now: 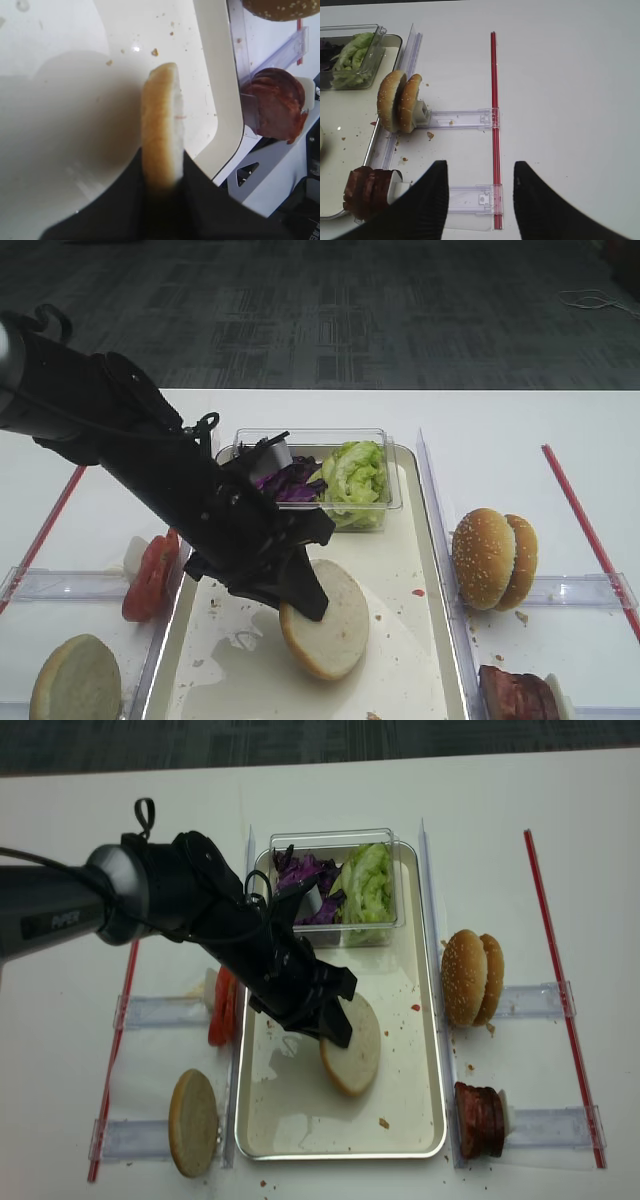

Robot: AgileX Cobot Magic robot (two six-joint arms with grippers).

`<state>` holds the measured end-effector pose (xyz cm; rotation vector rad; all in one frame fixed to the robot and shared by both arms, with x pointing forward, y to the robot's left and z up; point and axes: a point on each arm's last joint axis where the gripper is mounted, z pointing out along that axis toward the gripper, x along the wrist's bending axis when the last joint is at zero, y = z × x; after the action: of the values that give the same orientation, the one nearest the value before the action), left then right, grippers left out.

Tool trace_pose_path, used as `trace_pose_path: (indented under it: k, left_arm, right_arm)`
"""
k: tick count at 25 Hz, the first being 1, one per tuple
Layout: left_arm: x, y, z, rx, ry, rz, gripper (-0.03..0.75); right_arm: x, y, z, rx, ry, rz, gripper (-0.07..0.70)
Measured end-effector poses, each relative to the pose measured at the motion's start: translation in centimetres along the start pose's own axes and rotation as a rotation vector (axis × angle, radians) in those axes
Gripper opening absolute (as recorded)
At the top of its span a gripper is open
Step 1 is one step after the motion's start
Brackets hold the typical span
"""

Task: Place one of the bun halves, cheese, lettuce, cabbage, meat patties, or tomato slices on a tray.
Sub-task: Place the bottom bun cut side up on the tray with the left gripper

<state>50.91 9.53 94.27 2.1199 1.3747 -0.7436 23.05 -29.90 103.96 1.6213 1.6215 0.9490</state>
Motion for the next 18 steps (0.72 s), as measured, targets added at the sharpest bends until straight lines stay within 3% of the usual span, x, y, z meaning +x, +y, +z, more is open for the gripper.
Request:
trace_pose_path:
  k: [18]
  left_arm:
    - [0.50,0.07,0.48,0.007,0.008,-0.013,0.078]
  right_arm:
    - [0.00,0.00,0.00,0.000,0.000,0.000,0.324]
